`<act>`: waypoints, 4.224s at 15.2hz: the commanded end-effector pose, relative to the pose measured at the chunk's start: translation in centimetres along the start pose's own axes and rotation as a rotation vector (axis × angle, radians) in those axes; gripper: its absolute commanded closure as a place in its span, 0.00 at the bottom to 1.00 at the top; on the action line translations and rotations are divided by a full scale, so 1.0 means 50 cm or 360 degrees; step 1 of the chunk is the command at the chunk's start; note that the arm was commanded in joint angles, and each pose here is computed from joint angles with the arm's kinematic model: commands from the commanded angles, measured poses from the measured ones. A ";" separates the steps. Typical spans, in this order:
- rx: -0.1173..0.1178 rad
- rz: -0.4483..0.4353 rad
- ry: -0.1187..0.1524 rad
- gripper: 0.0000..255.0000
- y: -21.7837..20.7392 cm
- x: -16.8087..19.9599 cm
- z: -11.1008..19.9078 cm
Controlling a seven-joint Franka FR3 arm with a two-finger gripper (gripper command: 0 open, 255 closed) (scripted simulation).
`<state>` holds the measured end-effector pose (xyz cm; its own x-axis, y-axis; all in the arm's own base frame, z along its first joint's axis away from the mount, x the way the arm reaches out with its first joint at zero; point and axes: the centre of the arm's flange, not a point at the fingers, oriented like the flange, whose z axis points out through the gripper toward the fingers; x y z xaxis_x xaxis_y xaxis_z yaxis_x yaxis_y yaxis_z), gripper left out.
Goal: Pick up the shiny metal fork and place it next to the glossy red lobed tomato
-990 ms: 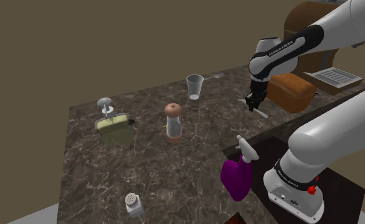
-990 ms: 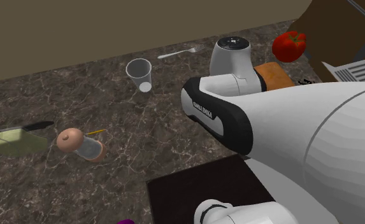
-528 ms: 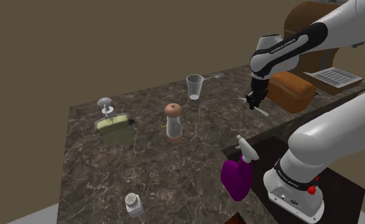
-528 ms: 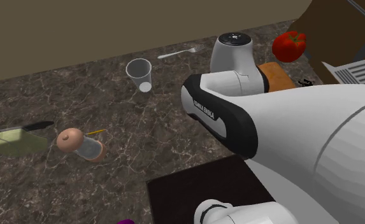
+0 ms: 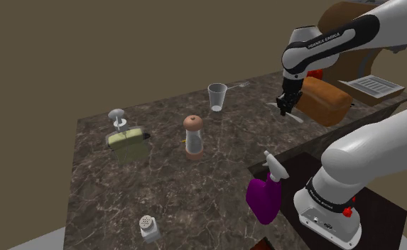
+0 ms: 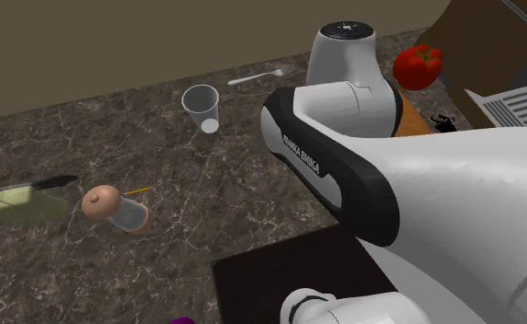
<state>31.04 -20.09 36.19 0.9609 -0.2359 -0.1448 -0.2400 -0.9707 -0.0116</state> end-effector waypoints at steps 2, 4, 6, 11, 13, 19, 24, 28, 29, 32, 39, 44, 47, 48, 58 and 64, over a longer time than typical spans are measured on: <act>0.0000 0.0000 -0.0001 1.00 0.002 -0.006 -0.032; 0.0000 0.0000 -0.0001 1.00 0.002 -0.009 -0.053; 0.0000 0.0000 -0.0001 1.00 0.001 -0.012 -0.074; 0.0000 0.0000 -0.0001 1.00 0.001 -0.020 -0.126; 0.0000 0.0000 -0.0001 1.00 0.001 -0.023 -0.147; 0.0000 0.0000 -0.0001 1.00 0.000 -0.032 -0.210; 0.0000 0.0000 -0.0001 1.00 -0.001 -0.040 -0.262; 0.0000 0.0000 -0.0001 1.00 0.052 0.018 -0.277; 0.0000 0.0000 -0.0001 1.00 0.070 0.037 -0.280; 0.0000 0.0000 -0.0001 1.00 0.123 0.095 -0.289; 0.0000 0.0000 -0.0001 1.00 0.246 0.231 -0.311; 0.0000 0.0000 -0.0001 1.00 0.335 0.328 -0.327; 0.0000 0.0000 -0.0001 1.00 0.387 0.386 -0.337; 0.0000 0.0000 -0.0001 1.00 0.405 0.405 -0.340; 0.0000 0.0000 -0.0001 1.00 0.450 0.465 -0.264; 0.0000 0.0000 -0.0001 1.00 0.450 0.474 -0.201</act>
<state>49.83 -47.99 42.94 0.9608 -0.2359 -0.1459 -0.2401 -0.9707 -0.0121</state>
